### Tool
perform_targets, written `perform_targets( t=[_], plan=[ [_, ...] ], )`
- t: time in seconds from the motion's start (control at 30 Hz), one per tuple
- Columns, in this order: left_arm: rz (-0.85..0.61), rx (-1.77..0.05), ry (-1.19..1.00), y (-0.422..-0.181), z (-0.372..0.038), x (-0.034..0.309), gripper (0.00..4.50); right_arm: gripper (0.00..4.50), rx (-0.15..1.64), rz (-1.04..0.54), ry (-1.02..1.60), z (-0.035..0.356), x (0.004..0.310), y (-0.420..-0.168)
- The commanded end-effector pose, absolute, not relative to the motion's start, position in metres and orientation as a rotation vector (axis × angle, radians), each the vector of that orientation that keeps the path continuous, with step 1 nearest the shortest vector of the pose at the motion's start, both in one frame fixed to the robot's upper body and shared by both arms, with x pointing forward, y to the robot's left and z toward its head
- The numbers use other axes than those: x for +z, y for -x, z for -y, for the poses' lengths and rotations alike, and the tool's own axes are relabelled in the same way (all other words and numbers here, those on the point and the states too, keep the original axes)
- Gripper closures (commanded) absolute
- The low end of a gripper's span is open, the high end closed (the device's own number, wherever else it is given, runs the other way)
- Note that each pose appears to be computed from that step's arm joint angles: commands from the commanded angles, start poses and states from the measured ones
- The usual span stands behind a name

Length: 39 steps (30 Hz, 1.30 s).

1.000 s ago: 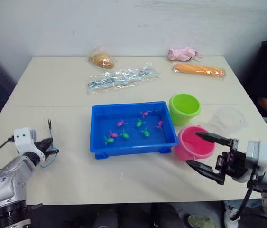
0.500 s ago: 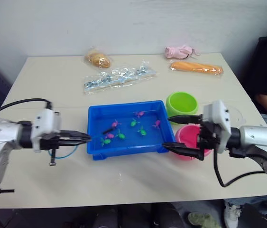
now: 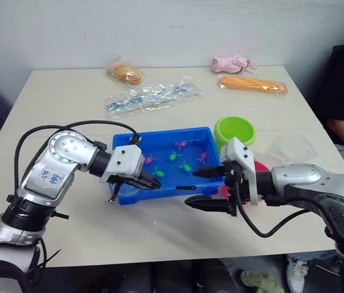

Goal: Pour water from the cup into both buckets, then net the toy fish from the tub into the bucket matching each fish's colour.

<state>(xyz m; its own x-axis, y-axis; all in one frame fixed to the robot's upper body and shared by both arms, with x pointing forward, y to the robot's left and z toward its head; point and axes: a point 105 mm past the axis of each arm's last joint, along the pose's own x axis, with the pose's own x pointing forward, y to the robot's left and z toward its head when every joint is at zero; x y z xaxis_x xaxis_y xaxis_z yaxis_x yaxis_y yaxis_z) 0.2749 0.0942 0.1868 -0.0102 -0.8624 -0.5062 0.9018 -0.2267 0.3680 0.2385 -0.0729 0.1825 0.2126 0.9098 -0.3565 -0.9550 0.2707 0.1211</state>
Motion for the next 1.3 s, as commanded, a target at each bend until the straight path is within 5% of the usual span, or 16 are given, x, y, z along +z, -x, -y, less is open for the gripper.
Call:
perform_targets(
  t=[0.03, 0.5, 0.63, 0.87, 1.07, 1.3],
  plan=[
    [-0.031, -1.617, -0.772, -0.276, -0.086, 0.195, 4.44, 0.0, 1.295, -0.366, 0.151, 0.072, 0.19, -0.237],
    [-0.028, -1.639, -0.752, -0.272, -0.075, 0.193, 4.44, 0.0, 1.279, -0.363, 0.115, 0.069, 0.186, -0.241],
    [-0.026, -1.64, -0.751, -0.271, -0.075, 0.193, 4.5, 1.14, 1.275, -0.365, 0.113, 0.069, 0.185, -0.242],
    [-0.033, -1.644, -0.756, -0.269, -0.072, 0.19, 4.5, 4.46, 1.269, -0.362, 0.112, 0.07, 0.184, -0.244],
    [-0.039, -1.7, -0.689, -0.257, -0.066, 0.182, 4.5, 4.46, 1.258, -0.361, 0.115, 0.072, 0.182, -0.245],
    [0.087, -1.584, -0.373, -0.254, -0.109, 0.211, 1.99, 4.5, 1.203, -0.339, 0.091, 0.087, 0.183, -0.242]
  ],
)
